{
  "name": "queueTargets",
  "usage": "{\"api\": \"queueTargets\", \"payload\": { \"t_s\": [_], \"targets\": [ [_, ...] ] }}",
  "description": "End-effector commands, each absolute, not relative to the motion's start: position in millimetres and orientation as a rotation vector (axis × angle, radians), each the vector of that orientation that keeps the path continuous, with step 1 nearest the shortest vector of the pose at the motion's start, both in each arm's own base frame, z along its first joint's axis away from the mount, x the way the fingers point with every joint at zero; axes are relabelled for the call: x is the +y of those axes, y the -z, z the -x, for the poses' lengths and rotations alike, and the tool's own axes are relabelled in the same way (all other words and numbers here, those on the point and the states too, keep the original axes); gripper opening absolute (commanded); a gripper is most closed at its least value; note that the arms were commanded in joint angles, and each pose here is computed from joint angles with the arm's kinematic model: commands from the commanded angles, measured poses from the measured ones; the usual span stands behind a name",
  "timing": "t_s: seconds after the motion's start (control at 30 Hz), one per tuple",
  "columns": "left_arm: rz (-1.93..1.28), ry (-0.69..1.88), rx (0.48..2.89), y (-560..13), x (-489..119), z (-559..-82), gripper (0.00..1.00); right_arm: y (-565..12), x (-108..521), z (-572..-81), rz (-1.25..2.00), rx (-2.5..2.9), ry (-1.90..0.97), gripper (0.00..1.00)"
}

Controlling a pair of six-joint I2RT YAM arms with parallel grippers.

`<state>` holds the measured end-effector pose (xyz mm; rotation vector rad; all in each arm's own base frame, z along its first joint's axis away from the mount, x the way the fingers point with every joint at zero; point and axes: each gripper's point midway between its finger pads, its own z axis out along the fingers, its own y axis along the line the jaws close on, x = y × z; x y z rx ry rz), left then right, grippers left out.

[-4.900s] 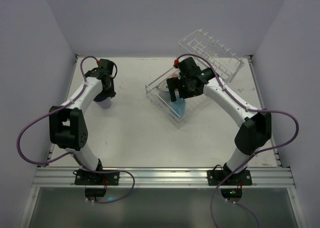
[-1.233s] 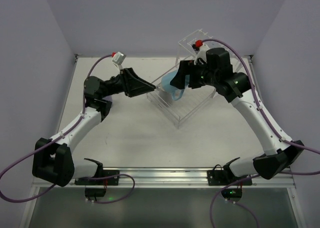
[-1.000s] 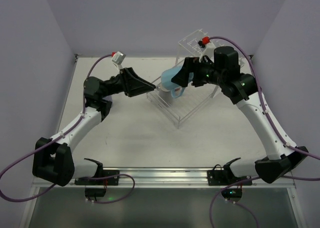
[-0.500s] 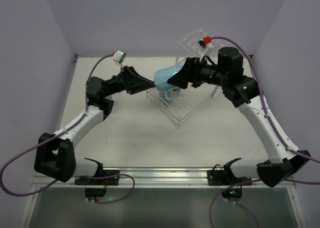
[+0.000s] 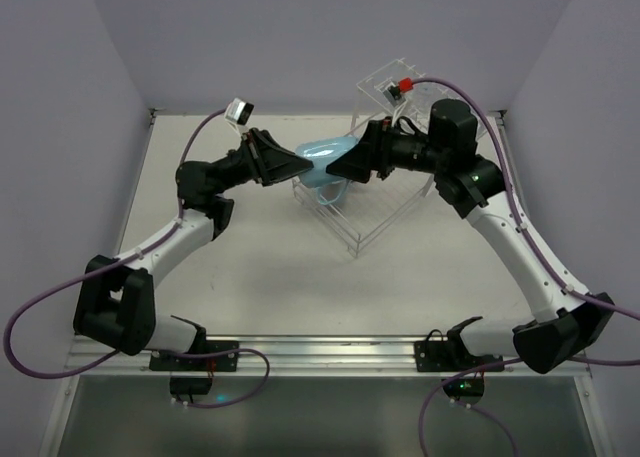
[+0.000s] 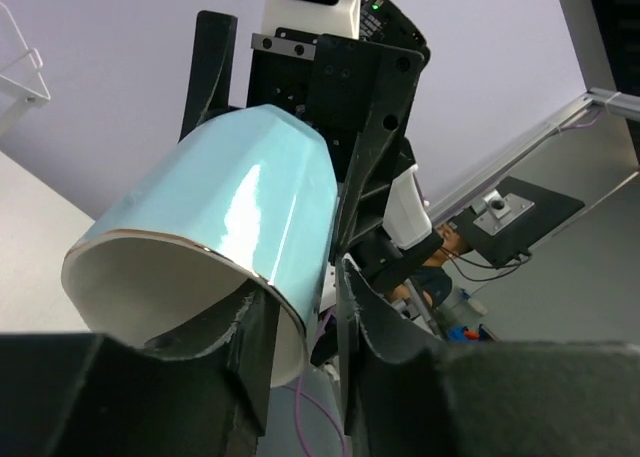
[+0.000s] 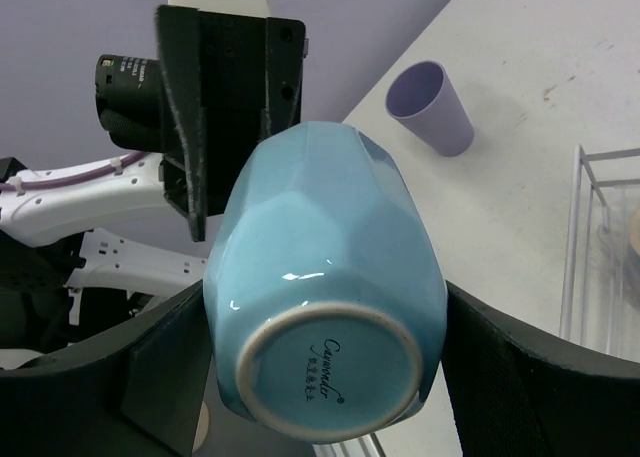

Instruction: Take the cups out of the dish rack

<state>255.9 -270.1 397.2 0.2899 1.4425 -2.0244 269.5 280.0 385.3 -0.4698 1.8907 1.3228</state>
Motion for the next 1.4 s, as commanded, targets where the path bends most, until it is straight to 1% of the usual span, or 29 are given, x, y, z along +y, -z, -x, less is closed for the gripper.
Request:
{"api": "queueTargets", "payload": {
  "t_s": [0.0,0.03,0.07,0.2,0.23,0.27,0.3,0.33,0.37,0.43,0.47,0.53,0.57,0.63,0.67,0.73,0.87,0.9,0.93,0.97,1.0,1.03,1.07,1.1,1.13,1.17,1.2,1.23,1.37],
  "targets": [
    [-0.328,2.060,1.325,-422,-267,-246,0.29,-425,286,-264,0.554,1.692,-1.396,0.00],
    [-0.317,2.074,1.326,-422,-267,-245,0.19,-422,287,-265,0.556,1.697,-1.399,0.00],
    [-0.315,2.080,1.327,-422,-267,-244,0.00,-422,287,-264,0.563,1.691,-1.403,0.00],
    [-0.301,2.110,1.332,-418,-265,-241,0.00,-419,287,-269,0.550,1.700,-1.386,0.00],
    [-0.297,2.109,1.343,-415,-265,-241,0.00,-420,286,-272,0.534,1.706,-1.365,0.04],
    [-0.299,2.100,1.351,-413,-264,-242,0.00,-418,285,-276,0.523,1.721,-1.345,0.27],
    [-0.294,2.093,1.368,-411,-264,-243,0.00,-410,282,-278,0.514,1.758,-1.308,0.35],
    [-0.307,2.066,1.379,-407,-264,-245,0.00,-408,279,-285,0.485,1.774,-1.262,0.41],
    [-0.315,2.047,1.405,-403,-263,-246,0.00,-410,275,-288,0.477,1.775,-1.230,0.55],
    [-0.292,1.976,1.448,-394,-255,-256,0.00,-406,268,-293,0.456,1.805,-1.151,0.71],
    [-0.240,1.938,1.524,-382,-247,-268,0.00,-407,264,-293,0.452,1.806,-1.126,0.85],
    [-0.263,1.802,1.544,-378,-233,-278,0.00,-403,257,-294,0.439,1.833,-1.073,0.96],
    [-0.178,1.750,1.637,-363,-220,-293,0.00,-403,253,-297,0.421,1.836,-1.041,0.99],
    [-0.234,1.622,1.625,-370,-207,-298,0.00,-400,249,-296,0.428,1.844,-1.011,0.99],
    [-0.176,1.588,1.684,-361,-198,-305,0.00,-399,247,-298,0.420,1.847,-0.992,0.99],
    [-0.202,1.474,1.687,-366,-189,-314,0.00,-392,245,-301,0.422,1.871,-0.968,0.99],
    [-0.157,1.408,1.748,-357,-178,-321,0.00,-374,245,-312,0.410,1.940,-0.923,0.99],
    [-0.162,1.376,1.745,-364,-177,-324,0.00,-363,242,-316,0.395,1.988,-0.888,0.99],
    [-0.162,1.276,1.742,-363,-170,-334,0.00,-353,243,-324,0.386,2.027,-0.867,0.99],
    [-0.103,1.237,1.831,-347,-166,-336,0.00,-342,241,-325,0.382,2.075,-0.841,0.99],
    [-0.106,1.167,1.817,-361,-160,-341,0.00,-335,239,-330,0.369,2.098,-0.808,0.99],
    [-0.088,1.039,1.825,-358,-148,-353,0.00,-324,240,-336,0.361,2.134,-0.782,0.99],
    [-0.054,0.993,1.883,-348,-143,-356,0.00,-318,239,-339,0.352,2.153,-0.752,0.99],
    [-0.052,0.940,1.868,-360,-137,-361,0.00,-310,237,-341,0.341,2.189,-0.727,0.98],
    [-0.028,0.845,1.880,-357,-126,-371,0.00,-304,235,-344,0.327,2.208,-0.710,0.96],
    [-0.002,0.813,1.935,-344,-122,-376,0.00,-297,237,-346,0.321,2.230,-0.712,0.94],
    [-0.010,0.774,1.933,-349,-118,-380,0.00,-296,240,-347,0.320,2.233,-0.725,0.92],
    [0.011,0.742,1.951,-344,-113,-386,0.00,-290,242,-347,0.315,2.243,-0.738,0.84],
    [0.059,0.670,2.030,-318,-104,-406,0.00,-282,245,-353,0.253,2.226,-0.757,0.73]
  ]
}}
